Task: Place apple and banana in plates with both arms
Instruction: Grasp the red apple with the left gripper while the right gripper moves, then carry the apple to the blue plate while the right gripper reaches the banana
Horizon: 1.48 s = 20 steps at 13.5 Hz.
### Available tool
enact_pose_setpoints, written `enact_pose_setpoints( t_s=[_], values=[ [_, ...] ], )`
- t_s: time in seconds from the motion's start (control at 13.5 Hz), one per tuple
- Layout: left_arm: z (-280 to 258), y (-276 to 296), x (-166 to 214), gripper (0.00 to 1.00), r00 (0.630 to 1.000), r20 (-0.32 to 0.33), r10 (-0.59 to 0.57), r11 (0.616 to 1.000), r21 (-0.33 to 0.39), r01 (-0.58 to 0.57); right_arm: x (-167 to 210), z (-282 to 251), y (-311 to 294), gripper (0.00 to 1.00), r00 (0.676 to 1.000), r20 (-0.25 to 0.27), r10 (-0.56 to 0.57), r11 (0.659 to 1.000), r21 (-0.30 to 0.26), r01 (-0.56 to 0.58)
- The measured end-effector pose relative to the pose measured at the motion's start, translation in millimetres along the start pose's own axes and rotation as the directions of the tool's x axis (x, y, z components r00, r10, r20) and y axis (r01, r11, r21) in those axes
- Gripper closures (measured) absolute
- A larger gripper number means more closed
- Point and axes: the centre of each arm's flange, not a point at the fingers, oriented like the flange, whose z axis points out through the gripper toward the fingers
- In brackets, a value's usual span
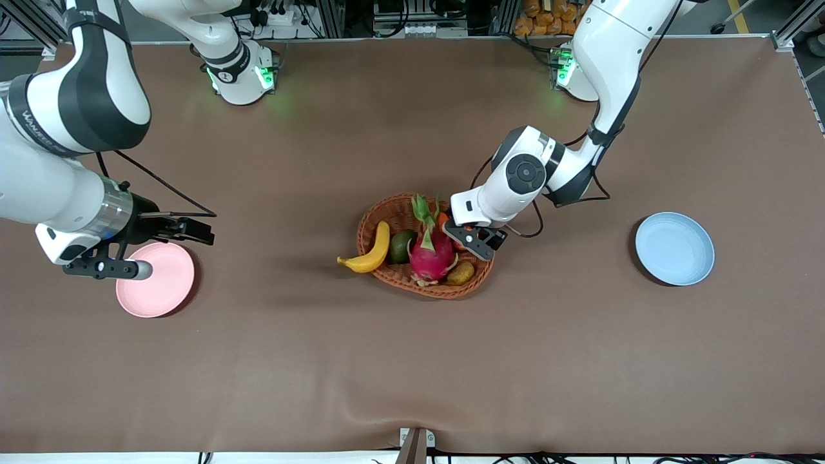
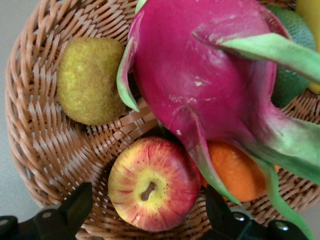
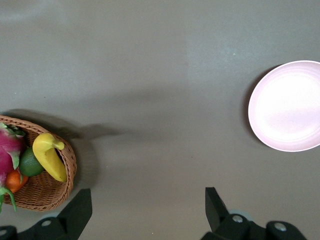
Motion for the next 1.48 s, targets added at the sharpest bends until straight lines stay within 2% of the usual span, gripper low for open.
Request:
enact_pose_setpoints(
  t_s=[0.15, 0.22, 0.3, 0.44, 0.59, 0.81, 1.18, 1.4, 1.48],
  values=[
    [5.7, 0.6, -0.6, 0.0, 1.0, -0.007, 0.001, 1.0, 0.0, -0.001, 0.0, -0.1, -0.2, 0.0, 1.0, 0.0, 0.008, 1.0, 0.0, -0.008],
    [8.1, 1.1, -0.8, 0.05, 1.0, -0.01, 0.001, 1.0, -0.001, -0.001, -0.1, -0.1, -0.8, 0.0, 1.0, -0.001, 0.015, 1.0, 0.0, -0.015],
    [8.6, 1.3, -0.7, 0.05, 1.0, -0.012, 0.001, 1.0, -0.001, -0.001, -0.4, 0.0, -2.9, 0.0, 1.0, -0.002, 0.015, 1.0, 0.001, -0.015],
    [7.2, 3.2, 0.2, 0.2, 1.0, -0.016, 0.002, 1.0, -0.001, -0.002, -2.1, 0.9, -12.2, 0.0, 1.0, -0.006, 0.02, 1.0, 0.001, -0.02],
    [5.7, 6.2, -0.9, 0.24, 1.0, -0.016, -0.001, 1.0, 0.0, 0.001, -3.4, 1.4, -21.8, 0.0, 0.999, -0.016, 0.04, 0.999, 0.003, -0.04],
    [-7.4, 12.3, -7.0, 0.24, 1.0, -0.012, 0.007, 1.0, 0.005, -0.007, -5.0, 2.1, -40.6, 0.0, 0.995, -0.042, 0.089, 0.996, 0.012, -0.088],
    [-75.8, 41.1, -17.4, 0.24, 0.998, 0.061, 0.019, 1.0, 0.015, -0.02, -2.2, 23.7, -87.0, 0.0, 0.972, -0.091, 0.216, 0.976, 0.045, -0.213],
    [-114.0, 36.9, -24.0, 0.25, 0.997, 0.074, -0.023, 1.0, 0.013, 0.022, 2.6, 55.5, -116.0, 0.0, 0.95, -0.101, 0.297, 0.955, 0.058, -0.292],
    [-124.9, 23.1, -25.2, 0.25, 0.996, 0.069, -0.049, 0.999, 0.016, 0.048, 2.0, 67.2, -126.1, 0.0, 0.942, -0.104, 0.32, 0.948, 0.045, -0.316]
  ],
)
